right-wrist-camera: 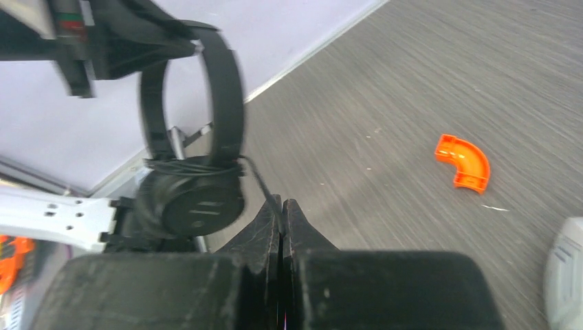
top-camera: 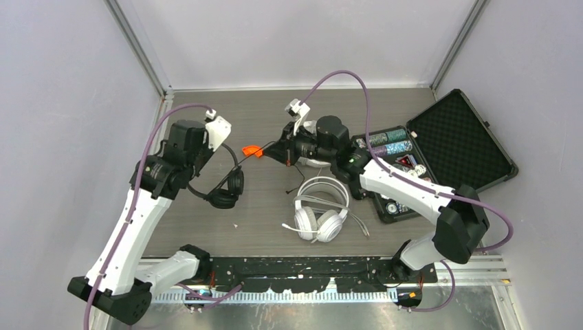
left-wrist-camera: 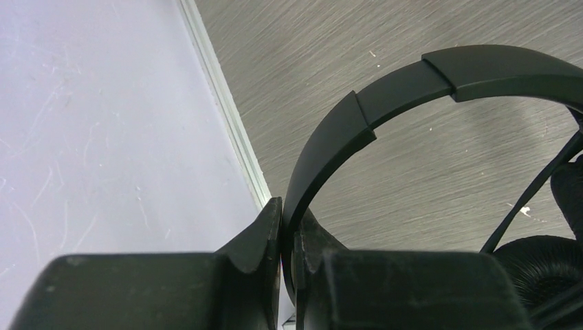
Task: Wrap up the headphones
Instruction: Wrap the headphones cable around the headphones.
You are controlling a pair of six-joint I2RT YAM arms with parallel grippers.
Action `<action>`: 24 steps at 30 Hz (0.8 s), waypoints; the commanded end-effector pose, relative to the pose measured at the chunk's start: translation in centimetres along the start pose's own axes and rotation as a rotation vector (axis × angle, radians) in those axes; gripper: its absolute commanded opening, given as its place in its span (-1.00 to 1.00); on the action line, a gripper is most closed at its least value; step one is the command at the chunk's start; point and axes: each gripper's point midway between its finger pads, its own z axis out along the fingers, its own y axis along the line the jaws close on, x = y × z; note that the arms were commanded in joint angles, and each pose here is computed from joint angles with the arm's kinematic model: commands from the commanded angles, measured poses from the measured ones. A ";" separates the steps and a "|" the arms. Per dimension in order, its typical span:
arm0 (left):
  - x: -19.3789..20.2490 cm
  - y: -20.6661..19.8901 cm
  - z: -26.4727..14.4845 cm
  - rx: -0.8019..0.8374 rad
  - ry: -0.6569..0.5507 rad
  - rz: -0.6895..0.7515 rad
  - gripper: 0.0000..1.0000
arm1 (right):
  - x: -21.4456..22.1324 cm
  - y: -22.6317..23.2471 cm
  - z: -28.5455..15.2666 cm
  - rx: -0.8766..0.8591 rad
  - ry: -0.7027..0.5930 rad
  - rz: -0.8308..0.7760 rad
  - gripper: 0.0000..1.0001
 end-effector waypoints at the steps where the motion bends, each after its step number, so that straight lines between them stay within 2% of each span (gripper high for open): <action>1: -0.8 1.6 0.0 -0.084 -0.003 -0.081 -1.00 | -3.3 5.3 -0.6 -0.139 -0.048 0.023 -0.99; 9: -1.1 1.0 0.4 -0.077 0.005 -0.187 -1.00 | -3.8 11.0 1.4 -0.268 -0.042 0.075 -0.99; 14: -1.4 -0.3 1.0 -0.029 0.073 -0.305 -1.00 | -4.0 12.1 2.3 -0.305 -0.056 0.157 -0.99; 24: -2.1 -0.1 2.4 -0.112 0.059 -0.517 -1.00 | -3.8 13.2 4.0 -0.331 -0.049 0.271 -0.90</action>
